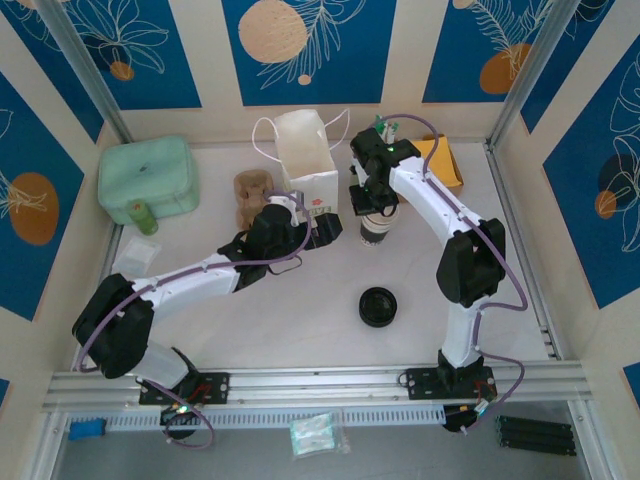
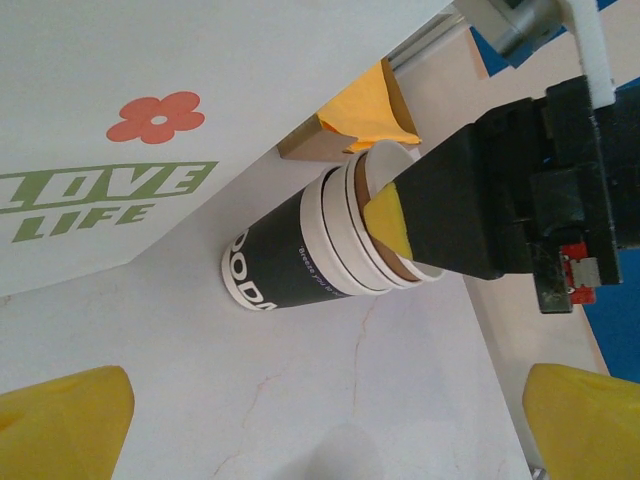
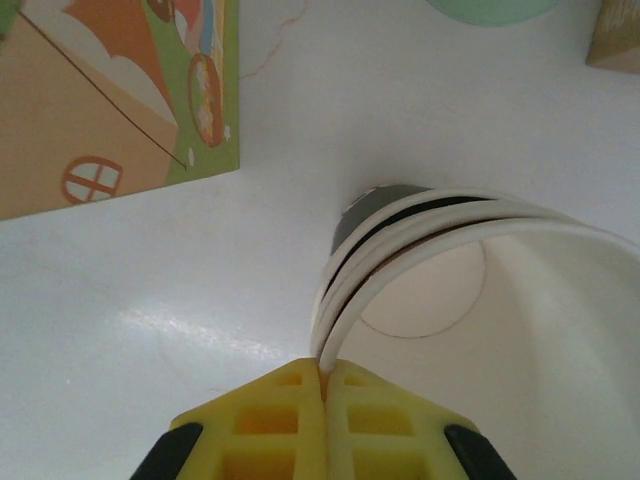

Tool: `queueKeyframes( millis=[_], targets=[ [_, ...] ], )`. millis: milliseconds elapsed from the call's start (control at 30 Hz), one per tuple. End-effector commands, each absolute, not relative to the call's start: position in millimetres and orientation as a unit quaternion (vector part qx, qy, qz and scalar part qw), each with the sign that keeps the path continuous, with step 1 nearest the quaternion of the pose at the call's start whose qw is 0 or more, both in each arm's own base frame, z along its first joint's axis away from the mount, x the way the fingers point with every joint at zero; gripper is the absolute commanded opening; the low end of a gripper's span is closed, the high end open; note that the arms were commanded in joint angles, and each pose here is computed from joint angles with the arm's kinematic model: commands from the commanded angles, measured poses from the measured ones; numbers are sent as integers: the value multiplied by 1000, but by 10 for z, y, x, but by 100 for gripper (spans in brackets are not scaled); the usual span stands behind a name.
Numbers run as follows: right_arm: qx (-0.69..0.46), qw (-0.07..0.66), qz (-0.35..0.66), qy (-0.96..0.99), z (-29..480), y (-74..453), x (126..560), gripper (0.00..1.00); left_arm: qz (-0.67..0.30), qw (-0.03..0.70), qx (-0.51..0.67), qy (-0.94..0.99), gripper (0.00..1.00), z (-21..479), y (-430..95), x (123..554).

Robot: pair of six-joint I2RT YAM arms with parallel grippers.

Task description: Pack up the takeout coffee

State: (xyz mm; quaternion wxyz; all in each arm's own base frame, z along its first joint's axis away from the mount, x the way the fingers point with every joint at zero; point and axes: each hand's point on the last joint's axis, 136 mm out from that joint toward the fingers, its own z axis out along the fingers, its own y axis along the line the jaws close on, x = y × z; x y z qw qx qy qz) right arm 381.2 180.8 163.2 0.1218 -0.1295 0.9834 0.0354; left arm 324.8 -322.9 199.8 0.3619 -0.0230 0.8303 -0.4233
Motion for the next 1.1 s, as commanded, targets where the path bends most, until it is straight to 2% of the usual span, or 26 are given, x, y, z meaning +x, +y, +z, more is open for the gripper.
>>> queueKeyframes(
  millis=[0, 267, 467, 733, 900, 1067],
  targets=[
    [-138, 143, 29, 980, 1854, 1815, 3803, 0, -425, 370, -23, 826, 99, 2053, -3197, 3277],
    [-139, 183, 18, 973, 2163, 1746, 3814, 0, -417, 365, 1, 832, 99, 2020, -3268, 3292],
    [-154, 160, 3, 975, 1994, 1758, 3803, 0, -423, 354, 7, 834, 99, 1994, -3329, 3292],
    [-207, 135, -78, 966, 1788, 1797, 3762, 0, -423, 345, 12, 838, 99, 1959, -3349, 3275],
    [-226, 110, -79, 965, 1682, 1889, 3686, 0, -424, 342, 12, 838, 99, 1953, -3355, 3269],
    [-225, 116, -78, 964, 1708, 1864, 3675, 0, -423, 340, 15, 840, 100, 1939, -3358, 3256]
  ],
)
